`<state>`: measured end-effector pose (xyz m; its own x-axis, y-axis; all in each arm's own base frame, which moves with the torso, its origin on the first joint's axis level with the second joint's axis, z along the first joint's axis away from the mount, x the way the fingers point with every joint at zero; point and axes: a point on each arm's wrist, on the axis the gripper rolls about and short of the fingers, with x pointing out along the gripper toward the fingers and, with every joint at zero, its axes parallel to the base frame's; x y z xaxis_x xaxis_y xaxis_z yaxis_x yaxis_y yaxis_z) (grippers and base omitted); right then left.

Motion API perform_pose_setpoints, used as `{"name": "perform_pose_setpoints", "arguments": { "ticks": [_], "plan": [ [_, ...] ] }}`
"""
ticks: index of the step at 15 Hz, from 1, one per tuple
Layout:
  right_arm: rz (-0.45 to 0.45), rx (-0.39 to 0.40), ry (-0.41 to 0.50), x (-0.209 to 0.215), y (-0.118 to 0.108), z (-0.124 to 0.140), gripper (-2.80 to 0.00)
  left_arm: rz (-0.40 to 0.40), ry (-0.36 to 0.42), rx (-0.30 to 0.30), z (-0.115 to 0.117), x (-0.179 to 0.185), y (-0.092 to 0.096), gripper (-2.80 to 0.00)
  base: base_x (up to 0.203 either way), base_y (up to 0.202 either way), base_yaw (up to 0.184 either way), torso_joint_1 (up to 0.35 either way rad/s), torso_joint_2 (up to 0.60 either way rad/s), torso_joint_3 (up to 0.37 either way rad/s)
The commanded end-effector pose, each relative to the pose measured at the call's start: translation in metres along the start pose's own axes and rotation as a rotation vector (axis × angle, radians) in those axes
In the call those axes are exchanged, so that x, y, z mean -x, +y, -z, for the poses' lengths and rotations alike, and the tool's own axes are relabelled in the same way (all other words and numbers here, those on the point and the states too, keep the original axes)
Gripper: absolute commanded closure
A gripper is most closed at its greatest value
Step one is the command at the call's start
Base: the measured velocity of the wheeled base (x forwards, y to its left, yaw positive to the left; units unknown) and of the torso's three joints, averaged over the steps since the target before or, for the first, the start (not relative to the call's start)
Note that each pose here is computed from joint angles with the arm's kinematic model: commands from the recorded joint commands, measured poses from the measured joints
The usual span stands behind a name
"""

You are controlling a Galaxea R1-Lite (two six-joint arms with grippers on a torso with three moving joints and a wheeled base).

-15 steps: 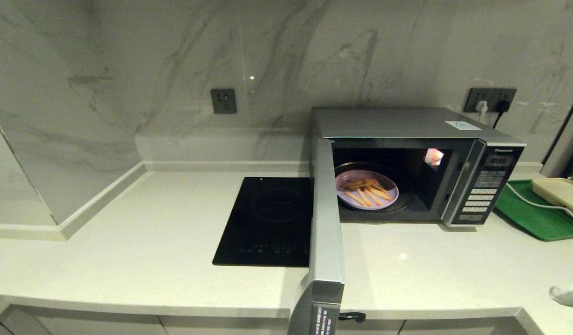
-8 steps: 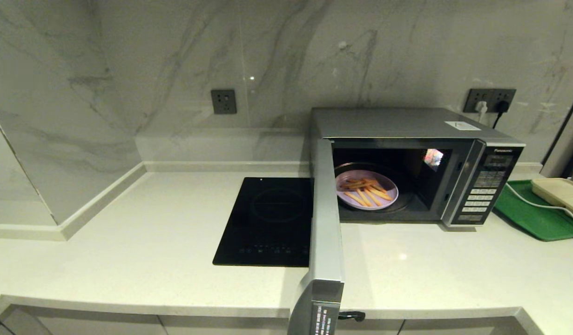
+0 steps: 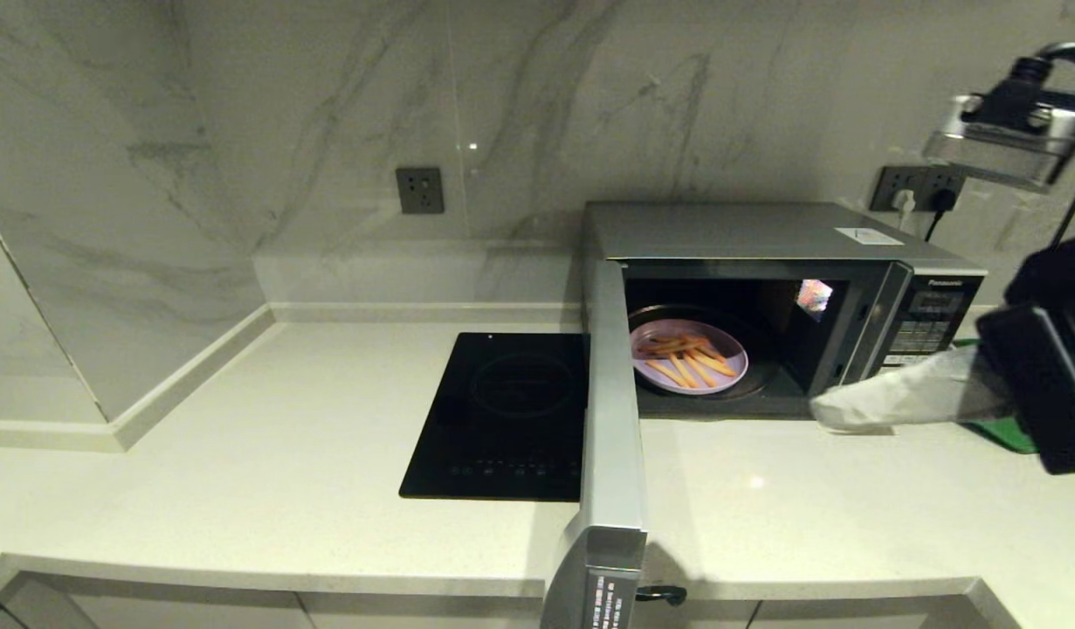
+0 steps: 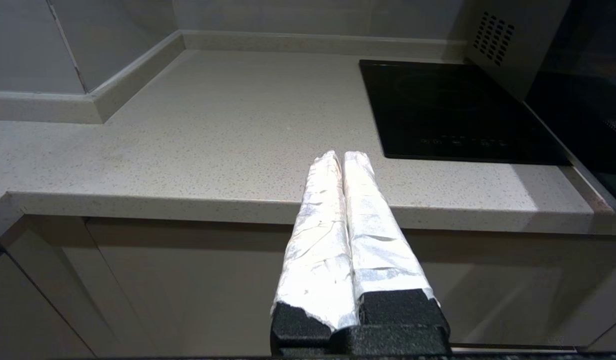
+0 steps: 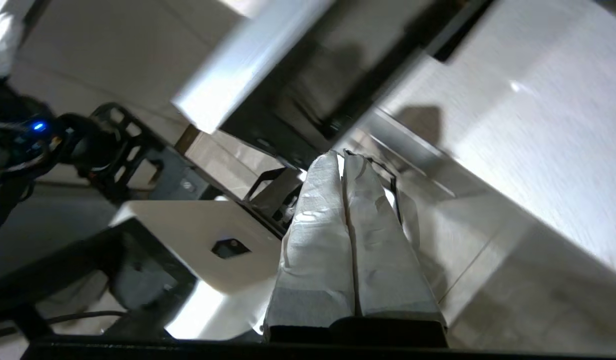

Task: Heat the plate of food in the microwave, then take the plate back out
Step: Close the microwave oven

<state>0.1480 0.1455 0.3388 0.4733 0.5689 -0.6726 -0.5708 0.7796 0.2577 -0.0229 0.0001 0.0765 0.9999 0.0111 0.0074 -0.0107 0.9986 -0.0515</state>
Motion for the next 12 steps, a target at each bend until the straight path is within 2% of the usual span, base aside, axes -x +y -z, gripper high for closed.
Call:
{"name": "perform_pose_setpoints", "arguments": {
  "ticks": [1, 6, 8, 12],
  "plan": [
    [-0.051, 0.084, 0.062, -0.041, 0.034, -0.016, 0.00, -0.001, -0.001, 0.001, 0.000, 0.000, 0.000, 0.00, 0.000, 0.000, 0.000, 0.000, 0.00, 0.000],
    [-0.143, 0.255, 0.129, -0.060, 0.087, 0.001, 0.00, -0.001, -0.002, 0.001, 0.000, 0.000, 0.000, 0.00, 0.000, 0.000, 0.000, 0.000, 0.00, 0.000],
    [-0.119, 0.282, 0.151, -0.076, 0.097, 0.004, 0.00, -0.001, -0.002, 0.001, 0.000, 0.000, 0.000, 0.00, 0.000, 0.000, 0.000, 0.000, 0.00, 0.000],
    [-0.145, 0.311, 0.129, -0.090, 0.115, -0.004, 0.00, -0.001, 0.000, 0.001, 0.000, 0.000, 0.000, 0.00, 0.000, 0.000, 0.000, 0.000, 0.00, 0.000]
  ]
}}
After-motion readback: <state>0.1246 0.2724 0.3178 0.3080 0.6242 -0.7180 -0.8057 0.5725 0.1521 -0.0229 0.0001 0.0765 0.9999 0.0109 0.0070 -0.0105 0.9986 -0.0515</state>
